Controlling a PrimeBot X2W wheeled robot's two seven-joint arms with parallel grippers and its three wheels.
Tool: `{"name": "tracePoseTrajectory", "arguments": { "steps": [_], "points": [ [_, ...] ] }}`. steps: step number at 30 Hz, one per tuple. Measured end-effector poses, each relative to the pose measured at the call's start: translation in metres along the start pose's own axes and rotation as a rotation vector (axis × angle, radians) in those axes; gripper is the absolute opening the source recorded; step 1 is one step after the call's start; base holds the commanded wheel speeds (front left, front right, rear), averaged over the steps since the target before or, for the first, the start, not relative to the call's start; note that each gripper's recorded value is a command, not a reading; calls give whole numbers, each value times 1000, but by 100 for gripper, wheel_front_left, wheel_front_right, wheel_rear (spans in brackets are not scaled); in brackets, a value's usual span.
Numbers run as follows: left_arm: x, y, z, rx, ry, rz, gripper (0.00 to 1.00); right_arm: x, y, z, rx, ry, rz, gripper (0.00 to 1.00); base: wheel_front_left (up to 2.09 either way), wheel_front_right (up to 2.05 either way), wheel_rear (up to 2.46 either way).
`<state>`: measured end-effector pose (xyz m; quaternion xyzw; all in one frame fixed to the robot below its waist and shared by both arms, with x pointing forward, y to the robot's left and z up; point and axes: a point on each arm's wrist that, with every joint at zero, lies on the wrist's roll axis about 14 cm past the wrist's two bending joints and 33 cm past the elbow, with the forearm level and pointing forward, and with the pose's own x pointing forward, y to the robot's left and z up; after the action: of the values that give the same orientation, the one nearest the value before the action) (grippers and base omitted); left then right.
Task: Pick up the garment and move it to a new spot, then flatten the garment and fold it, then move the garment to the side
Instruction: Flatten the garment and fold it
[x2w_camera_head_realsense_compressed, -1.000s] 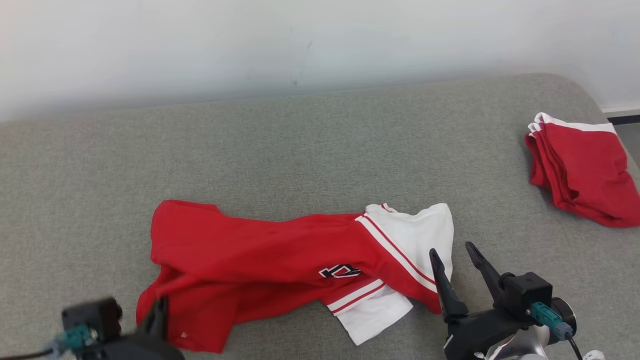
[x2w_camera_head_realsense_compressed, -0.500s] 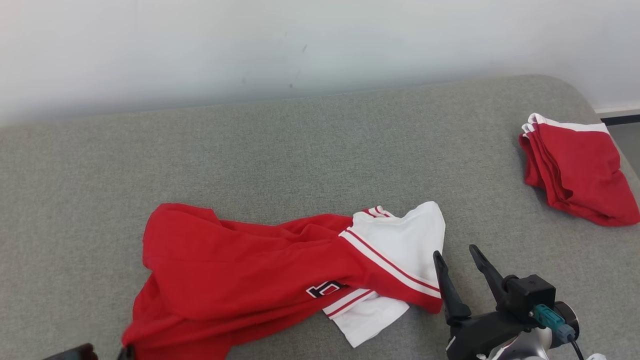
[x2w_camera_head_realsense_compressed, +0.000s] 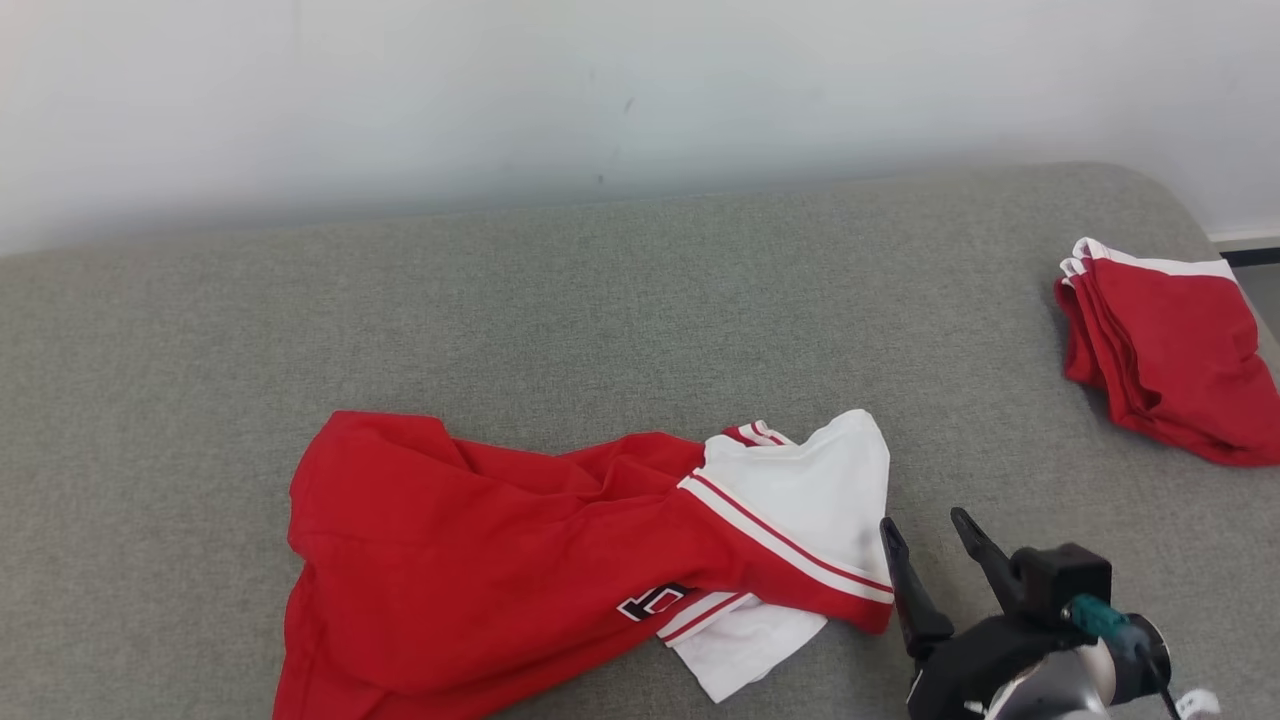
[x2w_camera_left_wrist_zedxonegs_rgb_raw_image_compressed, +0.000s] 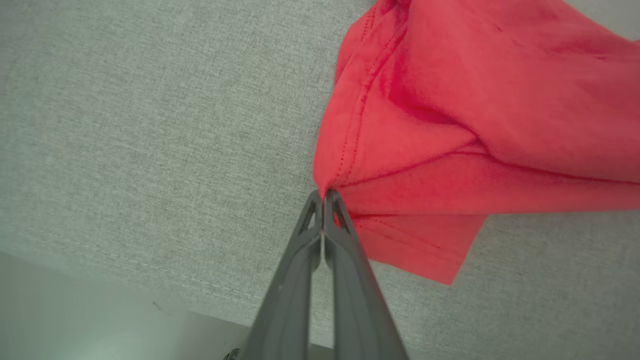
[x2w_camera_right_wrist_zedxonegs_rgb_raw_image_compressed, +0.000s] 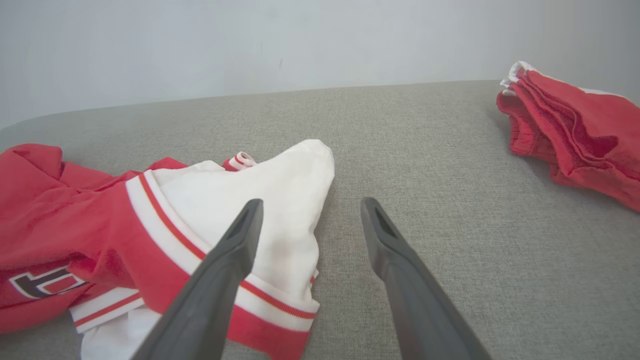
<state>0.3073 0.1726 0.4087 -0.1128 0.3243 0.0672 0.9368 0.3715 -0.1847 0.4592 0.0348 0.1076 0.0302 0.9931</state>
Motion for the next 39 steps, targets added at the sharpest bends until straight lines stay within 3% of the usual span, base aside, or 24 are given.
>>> {"name": "tracePoseTrajectory", "arguments": {
  "steps": [5,6,7,8,9,17,25,30,31,32,33,39],
  "points": [
    [3,-4,3,6,-14,-26,0,10,-7,-5,29,127,-13,100,0,0,0],
    [9,-8,11,14,-28,-48,0,35,3,-25,91,388,29,83,0,0,0],
    [9,-7,11,13,-27,-48,0,36,6,-27,96,401,38,48,0,0,0],
    [9,-6,9,12,-22,-46,0,37,8,-28,96,407,43,2,0,0,0],
    [9,-5,8,11,-18,-42,0,38,10,-29,95,410,47,0,0,0,0],
    [9,0,6,0,-16,-26,0,40,-9,-25,62,386,-7,0,0,0,0],
    [9,11,9,-24,-27,6,0,39,-55,-7,-27,329,-129,0,0,0,0],
    [6,17,-2,-34,14,24,0,35,-64,-11,-46,363,-160,0,0,0,0],
    [5,17,-7,-36,36,26,6,32,-65,-18,-32,387,-165,38,0,0,0],
    [5,17,-9,-40,46,27,78,29,-63,-27,-9,422,-164,100,0,0,0],
    [4,17,-10,-46,51,28,100,27,-60,-33,7,441,-159,100,0,0,0],
    [-3,36,-16,-70,80,85,100,24,-62,-21,26,383,-167,100,0,0,0]
  ]
}}
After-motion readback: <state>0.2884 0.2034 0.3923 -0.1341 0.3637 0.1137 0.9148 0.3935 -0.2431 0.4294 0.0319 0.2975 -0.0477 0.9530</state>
